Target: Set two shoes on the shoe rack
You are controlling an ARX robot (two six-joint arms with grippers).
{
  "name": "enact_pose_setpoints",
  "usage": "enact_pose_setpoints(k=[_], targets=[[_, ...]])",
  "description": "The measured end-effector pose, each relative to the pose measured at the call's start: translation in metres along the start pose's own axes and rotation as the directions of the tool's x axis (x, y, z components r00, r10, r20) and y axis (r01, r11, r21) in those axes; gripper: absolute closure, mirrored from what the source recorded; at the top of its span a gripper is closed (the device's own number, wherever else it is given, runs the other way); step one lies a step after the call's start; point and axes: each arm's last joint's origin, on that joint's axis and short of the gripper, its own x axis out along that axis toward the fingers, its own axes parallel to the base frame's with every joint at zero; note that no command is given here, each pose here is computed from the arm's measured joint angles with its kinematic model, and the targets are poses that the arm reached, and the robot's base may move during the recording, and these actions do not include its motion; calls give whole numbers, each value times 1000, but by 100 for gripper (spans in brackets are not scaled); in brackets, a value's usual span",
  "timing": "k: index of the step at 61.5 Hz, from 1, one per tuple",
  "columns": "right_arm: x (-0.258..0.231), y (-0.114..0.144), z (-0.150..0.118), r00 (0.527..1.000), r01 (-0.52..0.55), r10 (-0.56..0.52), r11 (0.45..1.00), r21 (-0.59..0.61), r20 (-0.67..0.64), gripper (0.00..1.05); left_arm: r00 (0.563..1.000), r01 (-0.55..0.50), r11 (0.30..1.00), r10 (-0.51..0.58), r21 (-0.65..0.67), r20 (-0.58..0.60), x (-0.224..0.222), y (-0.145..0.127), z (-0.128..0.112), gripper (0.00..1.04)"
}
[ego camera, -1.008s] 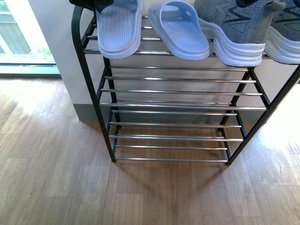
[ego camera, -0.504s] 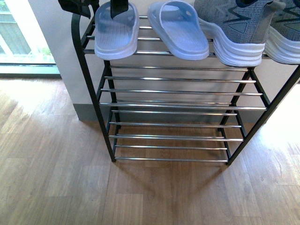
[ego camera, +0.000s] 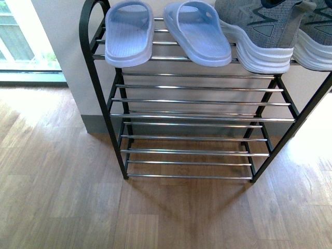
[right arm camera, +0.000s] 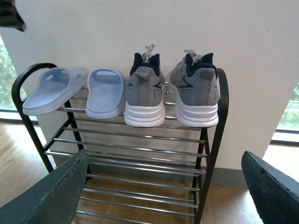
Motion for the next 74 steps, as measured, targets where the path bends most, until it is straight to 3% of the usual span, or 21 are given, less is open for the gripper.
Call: enact_pose_setpoints(k=[15, 25, 39, 46, 49, 53, 74], targets=[[0, 0, 0, 1000, 0, 0, 1000, 0, 0, 9, 984, -44, 998, 50, -35, 174, -90, 42, -8, 9], [0, 0, 0, 1000, 0, 0, 1000, 0, 0, 9, 960, -131, 988, 147, -80, 237, -147, 81, -36, 9], [0, 0, 0, 1000, 0, 0, 1000, 0, 0, 9, 942, -169, 974, 205, -151, 266, -187, 113, -75, 9], [0, 0, 0, 1000, -1, 1, 1000, 0, 0, 9, 942, -162, 973, 203, -166, 269, -189, 115, -76, 10], [0, 0, 0, 1000, -2, 2, 1000, 0, 0, 9, 940, -15, 996, 44, -87, 340, -188, 120, -82, 21], [0, 0, 0, 1000, -2, 2, 1000, 0, 0, 9, 916, 77, 996, -86, 38, 393, -190, 129, -98, 39], [0, 0, 0, 1000, -2, 2, 1000, 0, 0, 9, 919, 50, 994, -85, 100, 386, -194, 157, -150, 103]])
